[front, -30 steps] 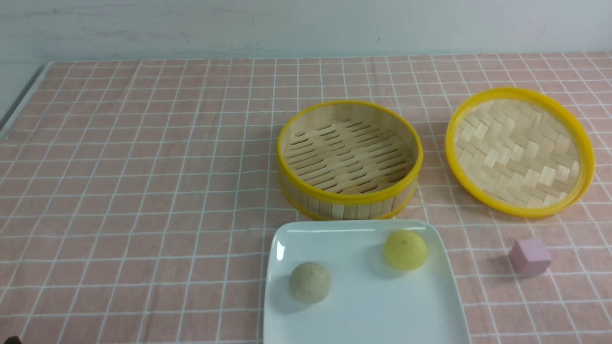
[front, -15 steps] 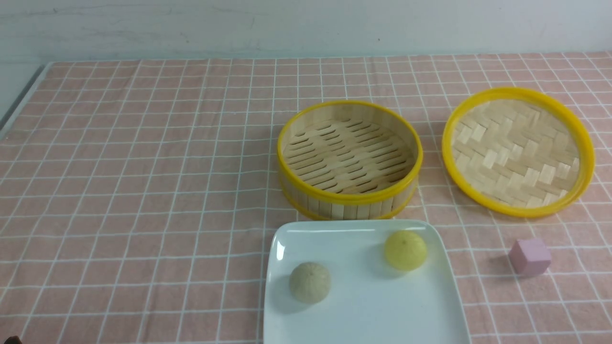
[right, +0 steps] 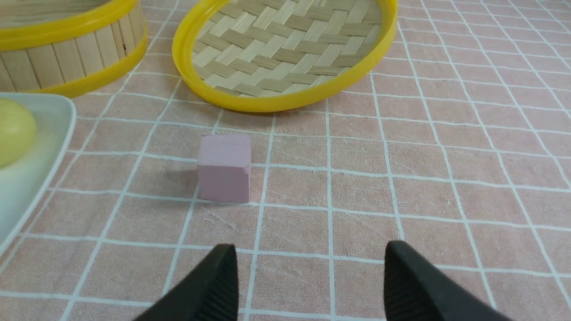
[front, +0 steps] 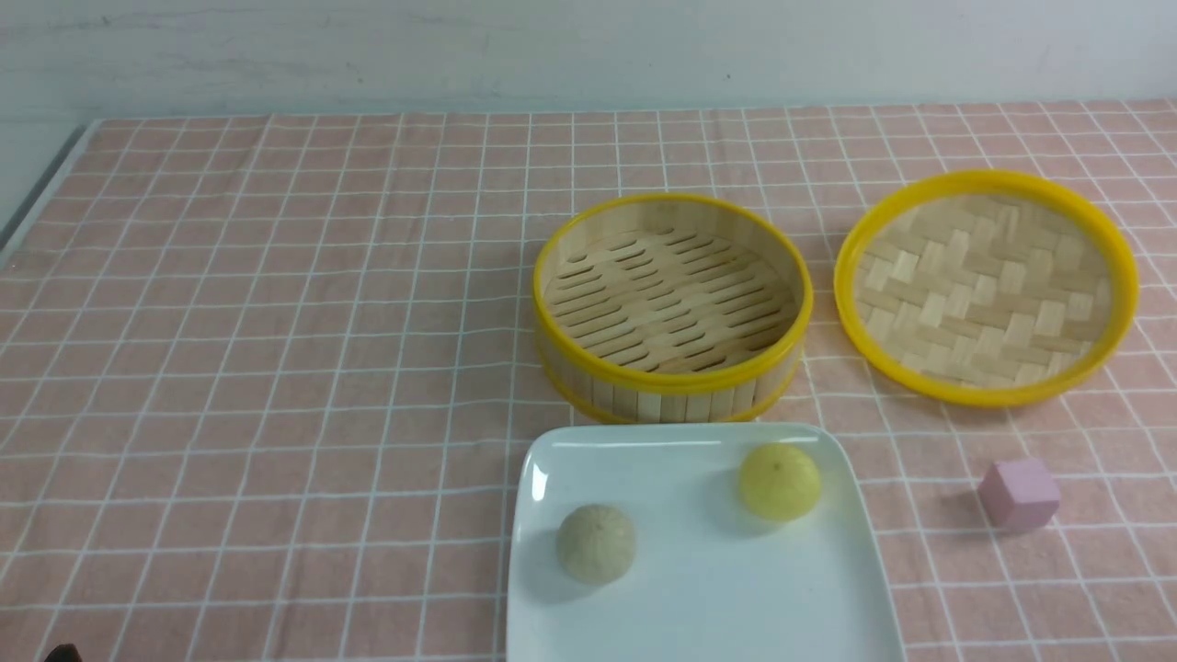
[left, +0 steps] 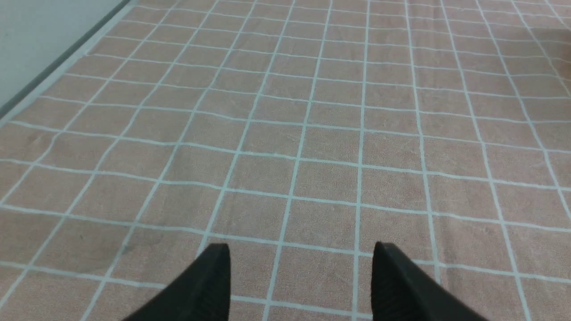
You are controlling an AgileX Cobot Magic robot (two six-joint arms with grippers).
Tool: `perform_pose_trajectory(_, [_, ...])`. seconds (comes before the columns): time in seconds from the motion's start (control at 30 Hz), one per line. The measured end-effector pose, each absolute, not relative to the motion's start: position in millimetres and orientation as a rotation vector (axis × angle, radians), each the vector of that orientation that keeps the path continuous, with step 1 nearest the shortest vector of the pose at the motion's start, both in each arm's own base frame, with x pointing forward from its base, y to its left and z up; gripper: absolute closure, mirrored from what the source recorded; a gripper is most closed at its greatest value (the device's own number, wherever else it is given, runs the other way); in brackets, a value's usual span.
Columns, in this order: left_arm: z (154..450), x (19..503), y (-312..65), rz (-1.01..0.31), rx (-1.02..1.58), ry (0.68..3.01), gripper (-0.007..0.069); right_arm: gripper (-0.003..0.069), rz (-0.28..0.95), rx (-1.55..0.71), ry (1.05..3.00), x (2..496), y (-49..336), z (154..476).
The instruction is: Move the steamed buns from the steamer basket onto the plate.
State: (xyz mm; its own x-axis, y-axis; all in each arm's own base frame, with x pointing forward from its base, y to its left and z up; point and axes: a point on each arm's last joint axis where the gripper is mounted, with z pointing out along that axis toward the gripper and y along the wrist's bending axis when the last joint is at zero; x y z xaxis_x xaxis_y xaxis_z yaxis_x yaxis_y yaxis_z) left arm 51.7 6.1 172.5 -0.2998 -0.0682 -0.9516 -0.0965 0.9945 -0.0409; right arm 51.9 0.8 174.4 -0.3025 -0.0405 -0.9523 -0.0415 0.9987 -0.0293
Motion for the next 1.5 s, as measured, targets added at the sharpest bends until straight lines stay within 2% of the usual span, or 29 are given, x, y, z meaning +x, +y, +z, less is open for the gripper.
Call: perform_pose_trajectory(1.5, [172.5, 51.9, 4.1, 0.002, -0.084, 1.879, 0.0187, 0.0216, 0.002, -0.058, 1.879, 51.9, 0.9, 174.4])
